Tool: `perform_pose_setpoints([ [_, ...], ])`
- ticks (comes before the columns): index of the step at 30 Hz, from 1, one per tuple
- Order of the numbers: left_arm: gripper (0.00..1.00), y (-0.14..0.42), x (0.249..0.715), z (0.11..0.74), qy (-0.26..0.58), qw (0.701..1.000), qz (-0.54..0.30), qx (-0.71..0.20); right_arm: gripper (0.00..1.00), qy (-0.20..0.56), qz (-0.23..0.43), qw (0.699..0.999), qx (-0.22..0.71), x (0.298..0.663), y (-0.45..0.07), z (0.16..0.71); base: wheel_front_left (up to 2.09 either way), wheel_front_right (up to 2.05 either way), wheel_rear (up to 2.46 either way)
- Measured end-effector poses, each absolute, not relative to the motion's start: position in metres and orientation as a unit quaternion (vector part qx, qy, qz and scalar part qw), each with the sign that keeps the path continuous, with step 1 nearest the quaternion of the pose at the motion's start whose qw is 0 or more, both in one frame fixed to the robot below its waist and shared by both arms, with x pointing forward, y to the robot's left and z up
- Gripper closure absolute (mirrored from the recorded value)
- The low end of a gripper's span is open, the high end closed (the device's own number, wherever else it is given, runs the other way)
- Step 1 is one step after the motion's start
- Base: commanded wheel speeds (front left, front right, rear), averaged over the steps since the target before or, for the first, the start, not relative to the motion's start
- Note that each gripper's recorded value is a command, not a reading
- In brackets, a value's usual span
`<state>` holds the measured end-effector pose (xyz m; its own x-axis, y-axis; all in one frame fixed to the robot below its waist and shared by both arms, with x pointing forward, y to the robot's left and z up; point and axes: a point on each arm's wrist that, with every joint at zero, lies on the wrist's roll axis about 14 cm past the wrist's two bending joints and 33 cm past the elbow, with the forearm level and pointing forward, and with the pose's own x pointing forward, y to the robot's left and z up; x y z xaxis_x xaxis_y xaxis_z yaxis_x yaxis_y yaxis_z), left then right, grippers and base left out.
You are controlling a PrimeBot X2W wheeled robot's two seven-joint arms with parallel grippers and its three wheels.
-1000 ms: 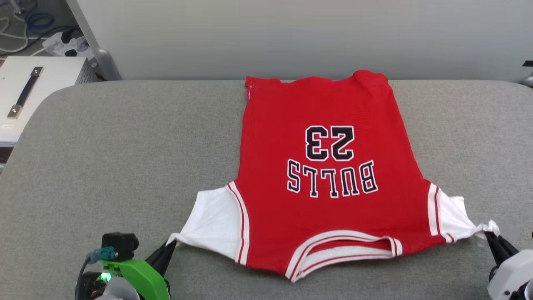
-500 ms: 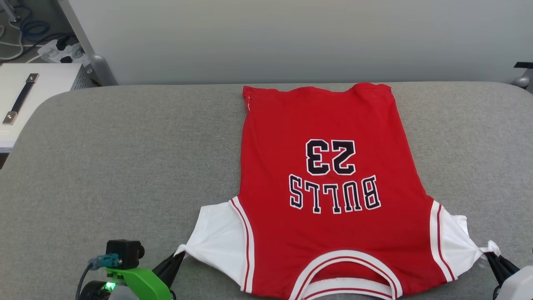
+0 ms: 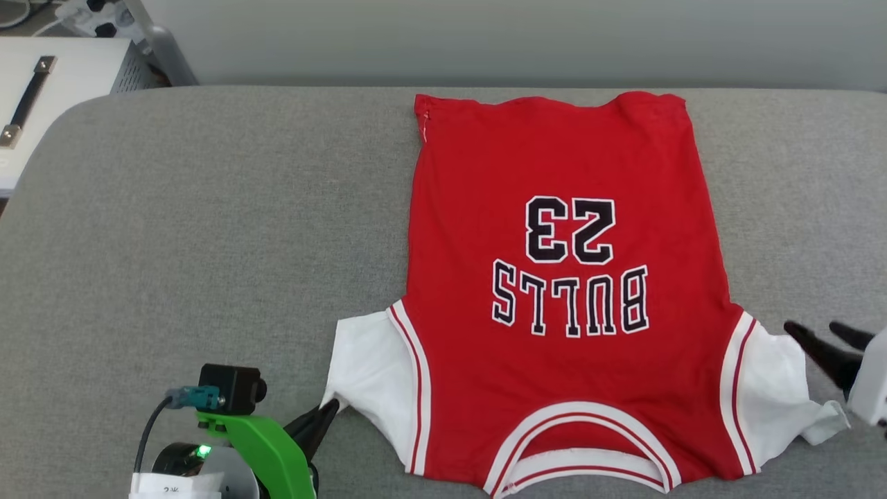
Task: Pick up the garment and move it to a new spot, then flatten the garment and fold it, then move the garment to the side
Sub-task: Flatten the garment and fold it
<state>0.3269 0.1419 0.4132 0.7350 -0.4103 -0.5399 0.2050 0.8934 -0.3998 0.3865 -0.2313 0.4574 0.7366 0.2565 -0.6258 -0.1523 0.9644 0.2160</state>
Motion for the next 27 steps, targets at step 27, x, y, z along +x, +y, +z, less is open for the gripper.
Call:
perform_pose_setpoints([
  [27,1.00,0.143,0.369,0.372,0.388,0.895,-0.146,-0.165,0.00,0.487,0.089,0.868,-0.040,0.660,-0.172,0.393,0.00,0.00,0.00],
])
